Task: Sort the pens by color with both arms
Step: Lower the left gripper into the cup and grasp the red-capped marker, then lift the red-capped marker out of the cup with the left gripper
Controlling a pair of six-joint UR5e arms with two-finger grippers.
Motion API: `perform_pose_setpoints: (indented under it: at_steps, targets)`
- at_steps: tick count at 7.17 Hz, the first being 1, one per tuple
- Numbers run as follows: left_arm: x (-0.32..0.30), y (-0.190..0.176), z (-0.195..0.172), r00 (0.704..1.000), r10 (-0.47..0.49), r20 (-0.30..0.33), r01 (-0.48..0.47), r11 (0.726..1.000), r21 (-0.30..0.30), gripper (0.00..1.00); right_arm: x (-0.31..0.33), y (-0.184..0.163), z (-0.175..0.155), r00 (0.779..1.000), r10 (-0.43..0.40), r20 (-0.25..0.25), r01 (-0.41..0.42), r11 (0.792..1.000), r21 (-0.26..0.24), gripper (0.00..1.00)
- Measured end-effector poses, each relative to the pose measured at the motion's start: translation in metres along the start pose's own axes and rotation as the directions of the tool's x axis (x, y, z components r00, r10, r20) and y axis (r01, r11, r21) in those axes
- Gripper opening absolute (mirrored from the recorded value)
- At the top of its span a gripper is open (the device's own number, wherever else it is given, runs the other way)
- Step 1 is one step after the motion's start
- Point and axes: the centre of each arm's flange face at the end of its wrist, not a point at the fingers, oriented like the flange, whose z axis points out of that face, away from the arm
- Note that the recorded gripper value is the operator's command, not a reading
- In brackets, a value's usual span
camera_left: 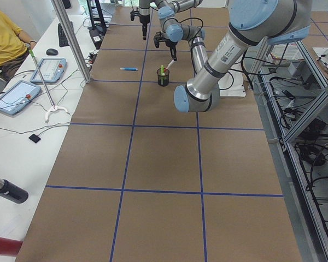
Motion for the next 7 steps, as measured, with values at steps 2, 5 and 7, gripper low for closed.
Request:
perform_pose_setpoints:
  at_steps: [2,5,7]
  targets:
    - [-0.005,0.012,-0.021,0.999,0.023,-0.034,-0.022,1.0,0.019,0.0,0.0,0.0,0.0,1.0,0.0,-0.002,0.0,1.0,0.002,0.99]
    - [-0.011,-0.028,-0.045,0.996,0.048,-0.077,-0.032,0.982,0.188,0.0,0.0,0.0,0.001,1.0,-0.001,-0.001,0.001,1.0,0.001,0.99]
    - [-0.022,-0.092,-0.047,0.991,0.054,-0.121,-0.016,0.955,0.296,0.0,0.001,0.0,0.002,1.0,0.002,-0.002,-0.002,1.0,0.0,0.99]
